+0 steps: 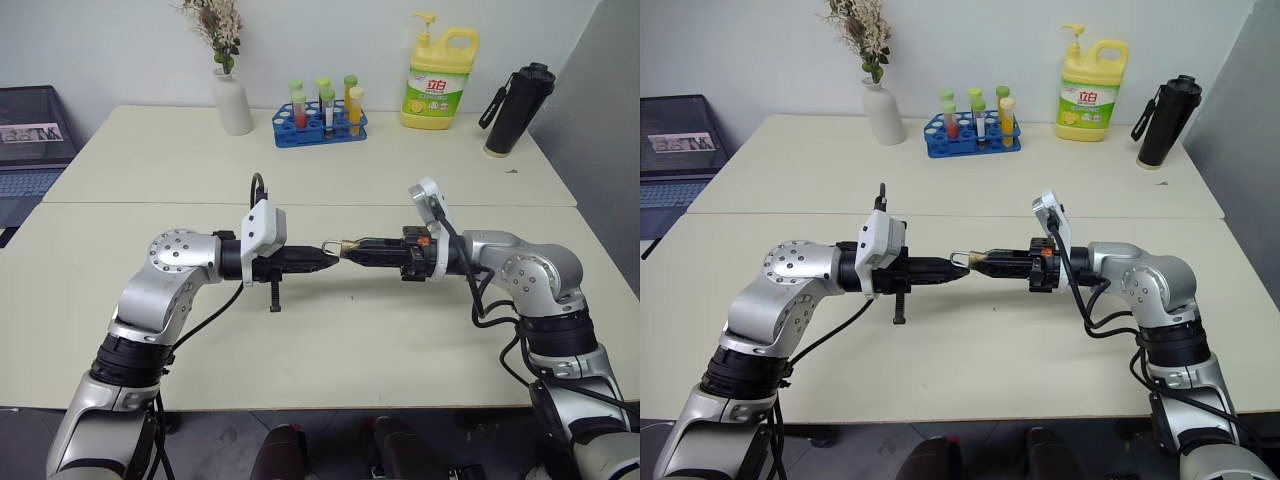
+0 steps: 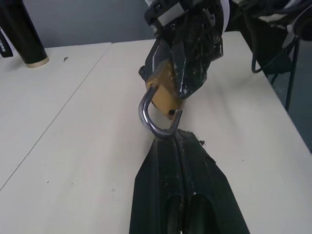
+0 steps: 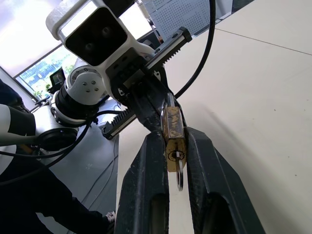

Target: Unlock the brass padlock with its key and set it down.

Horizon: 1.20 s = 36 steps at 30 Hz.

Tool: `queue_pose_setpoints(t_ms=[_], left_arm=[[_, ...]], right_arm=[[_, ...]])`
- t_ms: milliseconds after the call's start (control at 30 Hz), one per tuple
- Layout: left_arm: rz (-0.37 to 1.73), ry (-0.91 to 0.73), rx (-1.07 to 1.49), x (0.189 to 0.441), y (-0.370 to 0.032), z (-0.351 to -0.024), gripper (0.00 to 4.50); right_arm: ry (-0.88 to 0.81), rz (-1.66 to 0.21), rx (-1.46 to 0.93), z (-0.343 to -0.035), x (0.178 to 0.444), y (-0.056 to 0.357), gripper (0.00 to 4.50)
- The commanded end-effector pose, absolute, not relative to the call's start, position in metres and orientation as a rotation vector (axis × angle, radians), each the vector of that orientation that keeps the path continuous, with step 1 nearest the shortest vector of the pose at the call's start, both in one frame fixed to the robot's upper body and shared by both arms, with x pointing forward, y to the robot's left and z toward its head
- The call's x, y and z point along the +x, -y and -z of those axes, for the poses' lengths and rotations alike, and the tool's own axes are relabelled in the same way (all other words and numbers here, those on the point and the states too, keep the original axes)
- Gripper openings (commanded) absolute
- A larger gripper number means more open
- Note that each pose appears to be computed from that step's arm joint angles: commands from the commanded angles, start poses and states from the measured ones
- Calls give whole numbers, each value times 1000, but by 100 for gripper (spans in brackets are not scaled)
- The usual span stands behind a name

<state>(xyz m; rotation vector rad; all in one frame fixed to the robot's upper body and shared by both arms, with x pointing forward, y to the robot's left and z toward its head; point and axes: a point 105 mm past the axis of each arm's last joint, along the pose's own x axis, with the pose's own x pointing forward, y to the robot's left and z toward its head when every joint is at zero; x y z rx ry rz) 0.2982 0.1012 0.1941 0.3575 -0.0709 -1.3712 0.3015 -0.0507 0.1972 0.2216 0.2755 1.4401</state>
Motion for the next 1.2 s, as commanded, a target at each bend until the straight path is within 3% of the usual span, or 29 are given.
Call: queue_pose_setpoints(t_ms=[33, 667, 1200], left_arm=[[1366, 133, 350, 292, -101, -213, 0], [1371, 133, 278, 275, -103, -228, 0], [1345, 135, 224, 280, -101, -236, 0]], right_arm=[[-235, -1474, 202, -209, 297, 50, 14], [-246, -1474, 191, -207, 298, 51, 14], [-255, -1493, 186, -206, 296, 50, 14]])
